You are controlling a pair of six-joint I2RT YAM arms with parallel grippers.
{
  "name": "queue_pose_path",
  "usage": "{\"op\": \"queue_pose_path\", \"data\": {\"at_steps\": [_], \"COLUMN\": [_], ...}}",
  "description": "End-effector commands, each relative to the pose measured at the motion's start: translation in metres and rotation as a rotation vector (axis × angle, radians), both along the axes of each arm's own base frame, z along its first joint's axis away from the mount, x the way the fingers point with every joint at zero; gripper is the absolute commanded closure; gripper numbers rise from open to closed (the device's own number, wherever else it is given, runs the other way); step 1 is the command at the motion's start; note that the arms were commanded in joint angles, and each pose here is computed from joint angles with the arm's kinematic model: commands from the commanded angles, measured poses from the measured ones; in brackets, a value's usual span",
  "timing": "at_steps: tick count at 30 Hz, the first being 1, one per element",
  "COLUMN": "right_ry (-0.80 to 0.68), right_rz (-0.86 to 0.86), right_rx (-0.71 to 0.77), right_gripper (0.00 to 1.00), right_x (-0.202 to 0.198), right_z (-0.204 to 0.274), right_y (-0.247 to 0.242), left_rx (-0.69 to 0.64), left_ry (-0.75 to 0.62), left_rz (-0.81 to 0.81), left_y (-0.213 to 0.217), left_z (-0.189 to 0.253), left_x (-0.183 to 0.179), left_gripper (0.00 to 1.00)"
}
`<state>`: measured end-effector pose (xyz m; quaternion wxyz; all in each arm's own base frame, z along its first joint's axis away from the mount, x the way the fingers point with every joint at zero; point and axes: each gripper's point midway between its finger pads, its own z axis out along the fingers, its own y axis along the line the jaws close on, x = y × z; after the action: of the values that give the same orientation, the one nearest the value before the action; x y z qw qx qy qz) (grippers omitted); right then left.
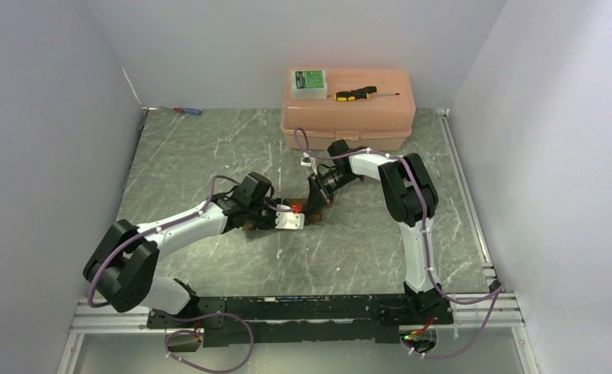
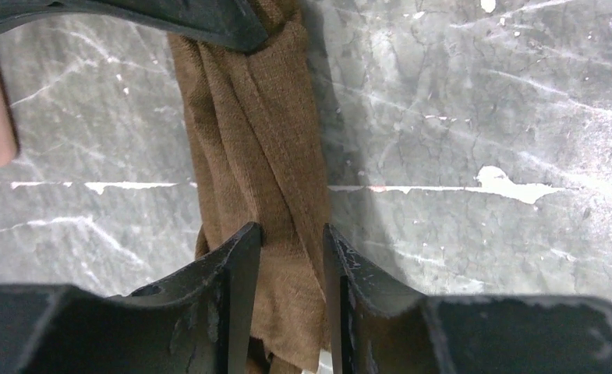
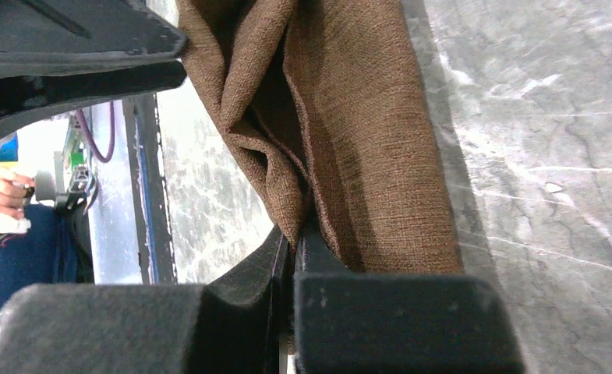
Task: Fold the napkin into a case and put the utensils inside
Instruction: Fold the 2/3-rectangle-folded napkin at the center of the board.
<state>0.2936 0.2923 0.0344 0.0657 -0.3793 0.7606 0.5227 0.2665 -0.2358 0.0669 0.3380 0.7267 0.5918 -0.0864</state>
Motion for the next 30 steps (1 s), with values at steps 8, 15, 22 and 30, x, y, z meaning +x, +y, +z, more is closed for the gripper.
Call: {"op": "queue_pose_path", "data": {"at_steps": [8,15,22,30], "right_ry": [0.02,0.026,0.024,0.024], "right_rz": [-0.062,-0.071,-0.068,-0.057], "right_rx": [0.023,0.032,0.042,0.056], "right_gripper": [1.0,1.0,1.0,1.0], "right_x": [0.018,0.016,0.015,0.011], "right_z": [-0.007,-0.007,-0.005,0.001], "right_y": [0.003,0.002,0.001,0.0], "left_rx": [0.008,0.112,0.173,0.128], "left_ry": [0.199,0.157,0.045,-0.017], "left_rz": [0.072,0.132,0.186,0.184], "left_y": [0.002,0.018,0.027,0.018], "left_z": [0.021,-0.002,-0.012,-0.002], "left_x": [-0.025,-0.011,0.02,0.04], "left_gripper": [0.65,0.64,0.77,0.97]}}
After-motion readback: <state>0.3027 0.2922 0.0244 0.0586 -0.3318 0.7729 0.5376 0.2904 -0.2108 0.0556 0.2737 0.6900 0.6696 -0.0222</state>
